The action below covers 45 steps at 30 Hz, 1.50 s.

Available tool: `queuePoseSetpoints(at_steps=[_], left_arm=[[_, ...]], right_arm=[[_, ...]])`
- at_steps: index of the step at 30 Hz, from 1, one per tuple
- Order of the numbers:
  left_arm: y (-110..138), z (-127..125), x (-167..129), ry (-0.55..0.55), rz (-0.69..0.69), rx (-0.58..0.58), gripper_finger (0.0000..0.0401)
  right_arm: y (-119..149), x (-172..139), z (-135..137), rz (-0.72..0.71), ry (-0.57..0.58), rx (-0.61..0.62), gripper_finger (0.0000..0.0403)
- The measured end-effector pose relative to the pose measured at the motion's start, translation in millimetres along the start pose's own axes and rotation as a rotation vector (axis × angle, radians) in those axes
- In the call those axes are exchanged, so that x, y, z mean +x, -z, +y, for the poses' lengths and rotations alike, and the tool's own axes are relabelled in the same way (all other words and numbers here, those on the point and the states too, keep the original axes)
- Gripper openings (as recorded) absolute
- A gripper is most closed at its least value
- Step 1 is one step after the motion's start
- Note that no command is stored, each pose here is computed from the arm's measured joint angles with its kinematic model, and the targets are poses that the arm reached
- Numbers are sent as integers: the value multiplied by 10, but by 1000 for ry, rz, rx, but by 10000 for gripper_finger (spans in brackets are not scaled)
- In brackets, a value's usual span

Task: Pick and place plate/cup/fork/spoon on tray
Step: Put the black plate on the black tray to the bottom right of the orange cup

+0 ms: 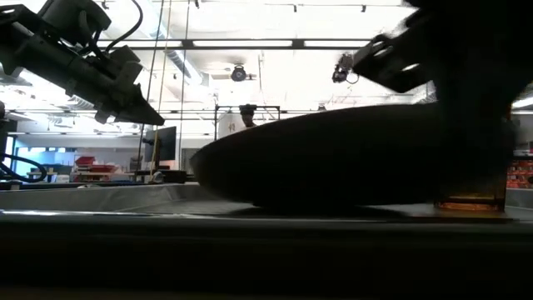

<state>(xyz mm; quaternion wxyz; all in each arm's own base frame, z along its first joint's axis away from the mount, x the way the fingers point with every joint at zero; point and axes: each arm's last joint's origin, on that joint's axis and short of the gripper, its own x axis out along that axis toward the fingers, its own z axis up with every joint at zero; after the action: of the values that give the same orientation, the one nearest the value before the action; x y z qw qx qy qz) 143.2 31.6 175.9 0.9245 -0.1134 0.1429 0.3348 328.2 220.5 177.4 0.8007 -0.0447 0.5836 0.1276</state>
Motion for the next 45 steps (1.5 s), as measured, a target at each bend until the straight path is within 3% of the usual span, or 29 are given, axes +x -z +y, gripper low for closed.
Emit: queuePoseSetpoints(at_steps=[6,13,20,23,29,39,45], left_arm=[[0,0,0,0,0,0,25],[1,-7,0,24,7,-1,25],[-48,-78,-9,216,2,-29,25],[-61,-99,-14,278,2,-32,25],[-54,-128,-24,381,29,-4,25],[-72,-250,-84,551,18,-9,25],[-67,-405,-74,624,-12,-21,25]], right_arm=[[43,-6,184,-39,16,80,27],[64,4,218,-30,10,162,100],[32,-55,150,64,-192,237,138],[8,-149,86,52,-207,225,136],[-86,-373,-179,-69,-85,153,129],[-218,-628,-866,-205,341,9,128],[-209,-548,-1440,-209,349,-6,127]])
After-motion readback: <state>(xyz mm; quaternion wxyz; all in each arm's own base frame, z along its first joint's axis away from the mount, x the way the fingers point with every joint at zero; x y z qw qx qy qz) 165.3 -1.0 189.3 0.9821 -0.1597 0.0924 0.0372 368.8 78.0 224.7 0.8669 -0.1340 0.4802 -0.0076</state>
